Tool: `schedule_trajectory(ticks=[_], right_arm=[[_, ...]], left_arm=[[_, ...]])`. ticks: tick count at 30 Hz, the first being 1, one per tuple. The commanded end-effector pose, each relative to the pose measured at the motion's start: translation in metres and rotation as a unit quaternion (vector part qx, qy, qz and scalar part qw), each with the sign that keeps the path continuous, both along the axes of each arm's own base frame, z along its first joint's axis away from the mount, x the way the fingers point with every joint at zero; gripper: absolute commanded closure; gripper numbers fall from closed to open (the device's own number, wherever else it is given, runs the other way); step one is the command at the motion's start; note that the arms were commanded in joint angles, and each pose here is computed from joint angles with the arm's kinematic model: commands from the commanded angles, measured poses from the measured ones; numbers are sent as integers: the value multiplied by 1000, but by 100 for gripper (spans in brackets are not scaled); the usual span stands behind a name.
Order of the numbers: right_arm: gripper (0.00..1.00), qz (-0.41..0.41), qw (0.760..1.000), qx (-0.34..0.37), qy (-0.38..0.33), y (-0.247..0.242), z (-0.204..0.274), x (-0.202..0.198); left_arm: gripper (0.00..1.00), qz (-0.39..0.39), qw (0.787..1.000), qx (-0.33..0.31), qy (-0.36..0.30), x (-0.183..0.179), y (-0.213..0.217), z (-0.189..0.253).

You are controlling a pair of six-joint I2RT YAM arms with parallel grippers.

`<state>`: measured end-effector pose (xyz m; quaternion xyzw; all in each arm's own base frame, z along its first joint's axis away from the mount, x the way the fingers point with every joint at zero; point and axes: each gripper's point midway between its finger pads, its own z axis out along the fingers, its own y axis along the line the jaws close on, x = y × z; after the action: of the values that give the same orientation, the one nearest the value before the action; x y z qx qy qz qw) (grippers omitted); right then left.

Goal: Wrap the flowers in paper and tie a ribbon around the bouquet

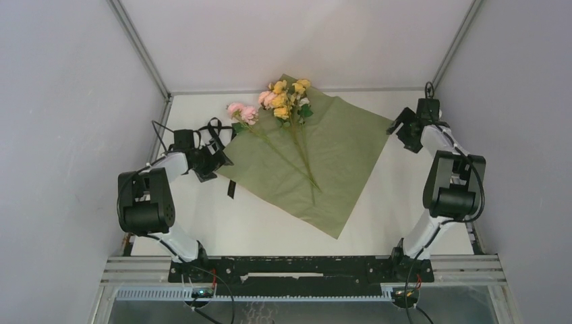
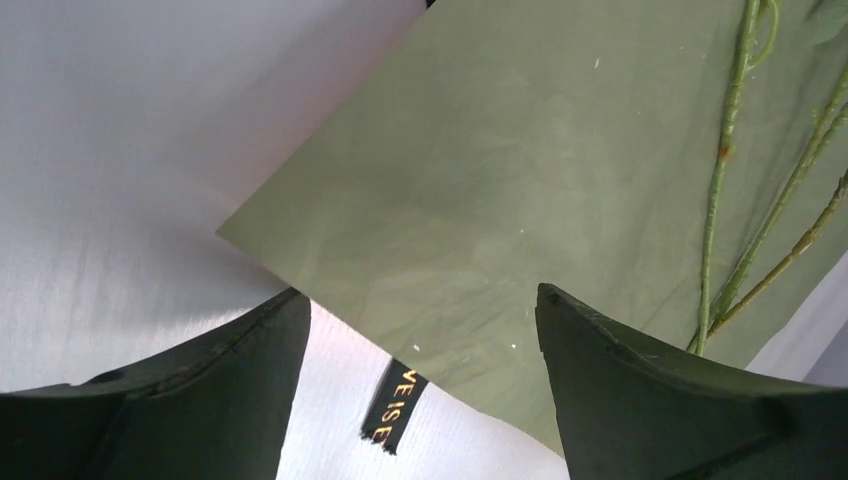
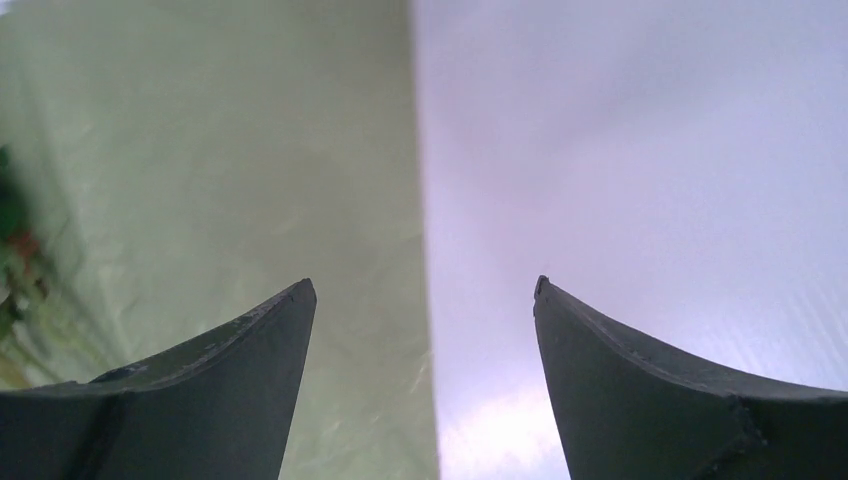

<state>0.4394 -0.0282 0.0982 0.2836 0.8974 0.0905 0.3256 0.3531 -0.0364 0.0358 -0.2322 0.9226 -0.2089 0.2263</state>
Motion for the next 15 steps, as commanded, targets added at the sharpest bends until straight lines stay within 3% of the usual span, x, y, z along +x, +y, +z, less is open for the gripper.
schedule_trajectory(ticks=[1, 9, 12, 15], right_arm=[[12, -5, 996, 85, 24, 12, -35, 15], [15, 23, 984, 148, 99, 40, -90, 35], [16, 34, 984, 144, 94, 42, -86, 37], [20, 53, 974, 213, 48, 55, -67, 45]], left_arm=[[16, -5, 999, -6, -39, 18, -5, 8], [32, -26, 998, -3, -51, 26, -14, 7], [36, -34, 998, -10, -49, 27, -19, 6], [42, -44, 997, -10, -58, 30, -24, 11]])
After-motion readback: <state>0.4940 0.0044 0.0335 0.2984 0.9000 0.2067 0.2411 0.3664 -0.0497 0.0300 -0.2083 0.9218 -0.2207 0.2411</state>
